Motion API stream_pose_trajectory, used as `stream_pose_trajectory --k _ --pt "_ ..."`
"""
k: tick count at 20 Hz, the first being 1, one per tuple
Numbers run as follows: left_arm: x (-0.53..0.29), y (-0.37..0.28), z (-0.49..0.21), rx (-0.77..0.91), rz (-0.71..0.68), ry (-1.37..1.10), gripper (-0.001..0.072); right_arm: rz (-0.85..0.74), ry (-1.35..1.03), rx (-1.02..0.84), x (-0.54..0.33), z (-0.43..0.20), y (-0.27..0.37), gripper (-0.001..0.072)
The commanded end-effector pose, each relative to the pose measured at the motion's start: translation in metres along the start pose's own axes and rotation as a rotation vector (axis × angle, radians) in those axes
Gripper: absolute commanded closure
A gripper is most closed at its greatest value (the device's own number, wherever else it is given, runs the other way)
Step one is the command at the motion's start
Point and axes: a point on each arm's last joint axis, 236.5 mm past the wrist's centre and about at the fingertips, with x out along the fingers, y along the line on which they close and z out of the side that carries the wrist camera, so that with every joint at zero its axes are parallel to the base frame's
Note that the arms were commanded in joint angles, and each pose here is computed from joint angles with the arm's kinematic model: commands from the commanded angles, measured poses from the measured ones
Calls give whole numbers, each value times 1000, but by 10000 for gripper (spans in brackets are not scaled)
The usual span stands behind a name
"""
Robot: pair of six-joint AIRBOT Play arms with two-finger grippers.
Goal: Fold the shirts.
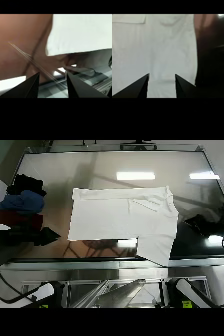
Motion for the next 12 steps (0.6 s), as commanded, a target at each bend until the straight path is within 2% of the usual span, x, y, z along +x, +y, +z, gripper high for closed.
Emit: stream_pose_trajectory --k 1,4,8,12 --pt "37 24 6 -13 12 49 366 -36 -13 82 -18 1 -32 331" --pt "63 27 16 27 25 102 366 -52 -20 103 -23 0 -41 331" --pt "71 -9 43 106 -56 165 366 -81 46 91 -22 -15 -49 331" --pt "77 -34 38 175 -75 245 368 -109 143 116 -12 -41 -65 331"
